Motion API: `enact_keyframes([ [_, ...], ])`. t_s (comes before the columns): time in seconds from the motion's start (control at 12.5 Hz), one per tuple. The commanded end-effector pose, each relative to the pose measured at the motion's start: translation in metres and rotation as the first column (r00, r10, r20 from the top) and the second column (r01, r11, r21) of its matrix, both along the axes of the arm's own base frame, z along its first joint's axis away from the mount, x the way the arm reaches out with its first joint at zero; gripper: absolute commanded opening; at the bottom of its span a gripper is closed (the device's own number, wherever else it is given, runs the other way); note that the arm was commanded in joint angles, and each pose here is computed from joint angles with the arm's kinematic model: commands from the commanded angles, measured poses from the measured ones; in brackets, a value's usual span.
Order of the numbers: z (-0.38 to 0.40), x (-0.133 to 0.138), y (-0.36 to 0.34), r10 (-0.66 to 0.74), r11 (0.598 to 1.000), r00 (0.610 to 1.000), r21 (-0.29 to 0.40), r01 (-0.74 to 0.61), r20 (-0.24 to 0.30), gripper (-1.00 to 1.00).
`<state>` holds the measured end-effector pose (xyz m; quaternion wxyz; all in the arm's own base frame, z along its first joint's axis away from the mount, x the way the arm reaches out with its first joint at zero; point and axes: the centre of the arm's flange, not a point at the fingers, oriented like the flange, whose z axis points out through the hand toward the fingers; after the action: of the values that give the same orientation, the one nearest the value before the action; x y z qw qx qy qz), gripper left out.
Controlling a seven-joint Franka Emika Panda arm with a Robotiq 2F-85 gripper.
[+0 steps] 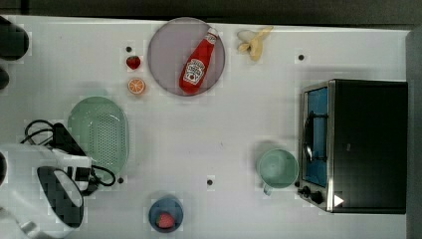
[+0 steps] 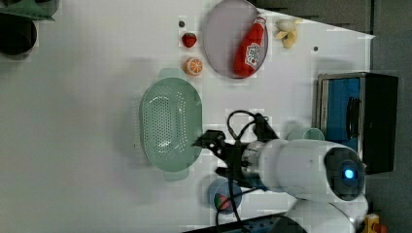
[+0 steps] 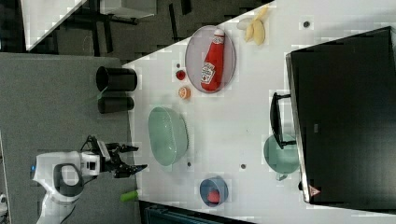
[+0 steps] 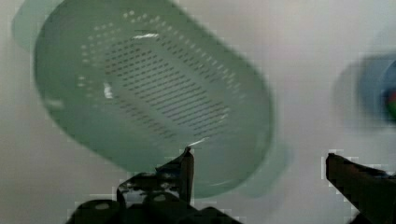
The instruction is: Drag strainer left to right.
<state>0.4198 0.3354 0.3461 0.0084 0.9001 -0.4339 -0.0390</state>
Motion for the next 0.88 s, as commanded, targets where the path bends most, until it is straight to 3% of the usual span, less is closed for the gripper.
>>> enact_keyframes([
  [0.08,-0.029,0.030,-0.017,-0.358,0.933,0.934,0.027,0.358,-0.008,1.00],
  [0.48,-0.108,0.037,-0.013,-0.517,0.855,0.854,0.019,0.518,-0.056,1.00],
  [0.88,-0.163,0.042,-0.025,-0.538,0.842,0.842,0.010,0.539,-0.054,1.00],
])
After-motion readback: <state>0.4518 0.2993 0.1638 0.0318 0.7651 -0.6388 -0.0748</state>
